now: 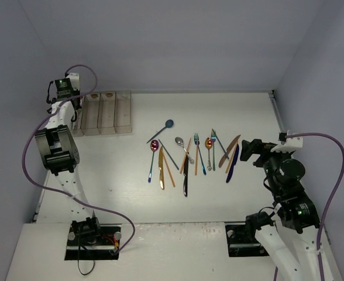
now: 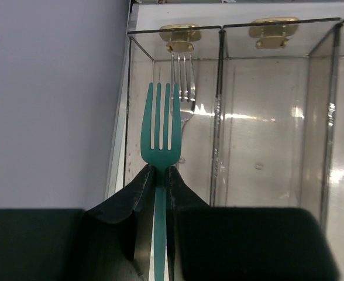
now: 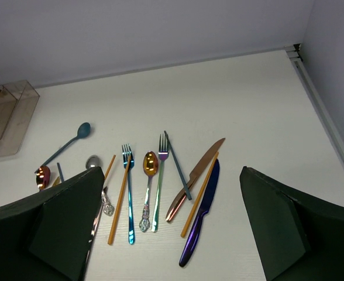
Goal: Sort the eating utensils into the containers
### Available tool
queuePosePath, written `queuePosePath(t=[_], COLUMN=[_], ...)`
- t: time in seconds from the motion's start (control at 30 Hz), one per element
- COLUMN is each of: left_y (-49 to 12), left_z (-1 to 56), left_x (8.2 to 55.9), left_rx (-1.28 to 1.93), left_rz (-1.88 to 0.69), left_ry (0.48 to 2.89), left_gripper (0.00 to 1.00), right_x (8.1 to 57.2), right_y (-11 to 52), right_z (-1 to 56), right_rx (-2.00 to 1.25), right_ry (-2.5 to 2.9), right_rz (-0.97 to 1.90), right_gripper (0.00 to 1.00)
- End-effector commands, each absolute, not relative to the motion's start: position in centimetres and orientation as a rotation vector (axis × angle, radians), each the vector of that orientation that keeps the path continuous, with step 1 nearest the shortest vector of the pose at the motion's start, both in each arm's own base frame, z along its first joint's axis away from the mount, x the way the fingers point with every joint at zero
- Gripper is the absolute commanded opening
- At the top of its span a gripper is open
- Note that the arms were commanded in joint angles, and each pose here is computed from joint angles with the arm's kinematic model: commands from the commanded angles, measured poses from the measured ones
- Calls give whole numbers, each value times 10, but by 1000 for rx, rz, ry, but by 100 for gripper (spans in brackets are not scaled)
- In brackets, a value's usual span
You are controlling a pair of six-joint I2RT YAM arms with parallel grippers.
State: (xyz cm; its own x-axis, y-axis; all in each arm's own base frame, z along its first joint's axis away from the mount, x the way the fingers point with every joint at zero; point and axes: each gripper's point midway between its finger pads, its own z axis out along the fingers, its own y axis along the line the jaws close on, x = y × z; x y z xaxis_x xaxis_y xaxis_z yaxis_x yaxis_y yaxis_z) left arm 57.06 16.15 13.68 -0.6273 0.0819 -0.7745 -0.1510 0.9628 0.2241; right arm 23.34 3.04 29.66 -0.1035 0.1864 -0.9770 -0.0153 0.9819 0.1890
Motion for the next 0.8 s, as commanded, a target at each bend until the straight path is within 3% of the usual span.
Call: queuePosePath(t=[0.0, 0.13, 0.23, 0.4, 0.63, 0.77], left_y=[180, 188, 188, 182, 174, 157], left_z=[189, 171, 167, 174, 200, 239], left_x=[593, 593, 593, 594, 591, 576], left_rx=[-33, -62, -66, -74, -102, -164], left_rz=[351, 350, 322, 278, 232, 166], left_ry=[2056, 2077, 2082, 2054, 1996, 1924], left_gripper=[0, 2, 18, 33, 36, 46], right_x=[245, 249, 250, 247, 242, 240], right_y=[43, 45, 45, 45, 45, 44], right_z=[322, 320, 320, 323, 326, 330], right_rx=[109, 107, 106, 105, 103, 97], right_ry=[1624, 1641, 1643, 1632, 1611, 1600], right_rz=[232, 236, 235, 240, 249, 247], right_gripper=[100, 100, 100, 100, 100, 100])
